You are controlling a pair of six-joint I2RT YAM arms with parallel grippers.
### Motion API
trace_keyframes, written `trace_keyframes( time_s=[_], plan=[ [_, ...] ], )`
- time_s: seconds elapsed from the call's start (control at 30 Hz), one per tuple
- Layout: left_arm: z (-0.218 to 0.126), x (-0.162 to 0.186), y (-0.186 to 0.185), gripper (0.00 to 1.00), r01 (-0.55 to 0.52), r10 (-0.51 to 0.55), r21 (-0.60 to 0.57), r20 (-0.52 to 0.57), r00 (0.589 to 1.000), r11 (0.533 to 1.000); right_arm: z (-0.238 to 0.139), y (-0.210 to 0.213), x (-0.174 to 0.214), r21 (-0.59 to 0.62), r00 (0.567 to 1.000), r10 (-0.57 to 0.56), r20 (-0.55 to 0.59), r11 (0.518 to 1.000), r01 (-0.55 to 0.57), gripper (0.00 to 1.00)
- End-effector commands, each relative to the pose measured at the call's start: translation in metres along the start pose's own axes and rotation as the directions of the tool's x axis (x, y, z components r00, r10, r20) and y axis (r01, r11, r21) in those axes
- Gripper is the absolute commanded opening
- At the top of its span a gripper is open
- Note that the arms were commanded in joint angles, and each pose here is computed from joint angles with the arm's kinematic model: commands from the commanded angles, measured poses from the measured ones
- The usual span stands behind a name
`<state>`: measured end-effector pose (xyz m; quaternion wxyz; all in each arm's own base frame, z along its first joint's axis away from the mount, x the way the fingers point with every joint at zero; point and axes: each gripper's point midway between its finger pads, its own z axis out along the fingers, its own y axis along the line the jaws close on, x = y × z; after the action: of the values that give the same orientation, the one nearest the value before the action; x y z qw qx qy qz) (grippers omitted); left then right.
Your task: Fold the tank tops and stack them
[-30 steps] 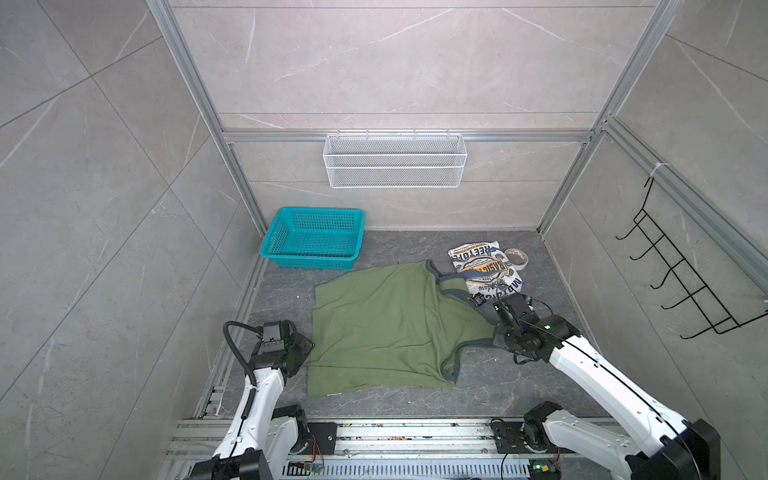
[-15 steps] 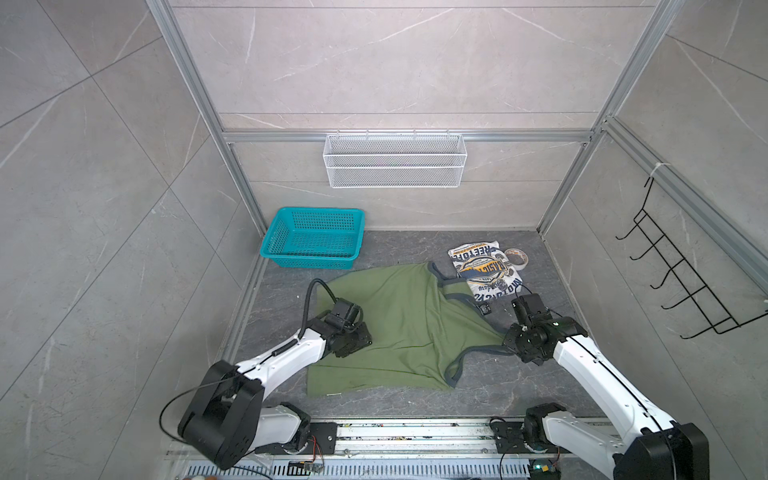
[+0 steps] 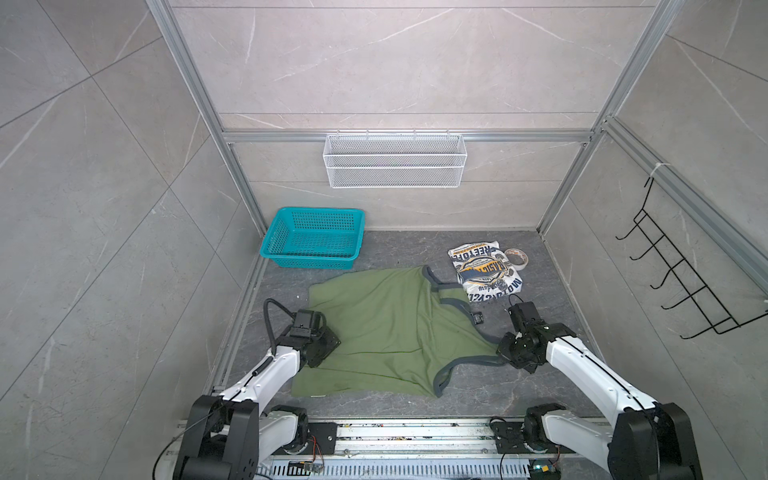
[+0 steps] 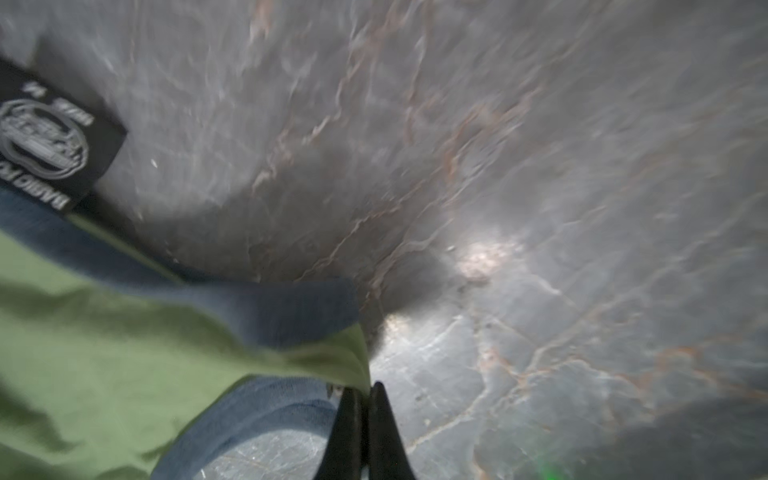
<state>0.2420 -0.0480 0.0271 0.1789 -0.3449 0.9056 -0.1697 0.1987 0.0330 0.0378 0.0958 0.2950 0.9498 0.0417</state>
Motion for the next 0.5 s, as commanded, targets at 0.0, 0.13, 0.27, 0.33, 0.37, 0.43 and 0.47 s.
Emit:
trace_keyframes(
  time_s=[0.0,0.13,0.27,0.33,0.37,0.43,0.47],
  plan=[
    [-0.006,0.009,0.048,0.59,0.046,-0.052,-0.117,-0.051,0.997,0.992,0.007,0.021,0.012,-0.057,1.000,-0.021,-0.022,0.998,0.020,0.00],
    [-0.017,-0.010,0.055,0.60,0.143,-0.142,-0.102,0.017,0.990,0.985,0.014,0.042,0.035,-0.066,0.996,-0.070,-0.052,0.996,0.066,0.00],
    [-0.033,-0.048,0.075,0.61,0.291,-0.278,-0.074,0.150,0.949,0.954,0.020,0.045,0.051,-0.066,0.994,-0.089,-0.070,0.994,0.085,0.00],
    [-0.041,-0.062,0.077,0.61,0.328,-0.317,-0.037,0.181,0.931,0.944,0.018,0.036,0.053,-0.034,0.993,-0.094,-0.069,0.995,0.092,0.00],
    [-0.047,-0.069,0.072,0.61,0.311,-0.300,-0.027,0.194,0.934,0.950,0.015,0.029,0.051,-0.010,0.994,-0.095,-0.053,0.996,0.094,0.00],
    [-0.056,-0.078,0.045,0.61,0.246,-0.254,0.065,0.191,0.948,0.967,0.005,0.014,0.043,0.054,0.995,-0.098,-0.003,0.994,0.098,0.00],
    [-0.060,-0.078,0.030,0.61,0.200,-0.213,0.084,0.182,0.960,0.976,-0.001,0.008,0.037,0.080,0.995,-0.099,0.032,0.992,0.096,0.00]
  ],
)
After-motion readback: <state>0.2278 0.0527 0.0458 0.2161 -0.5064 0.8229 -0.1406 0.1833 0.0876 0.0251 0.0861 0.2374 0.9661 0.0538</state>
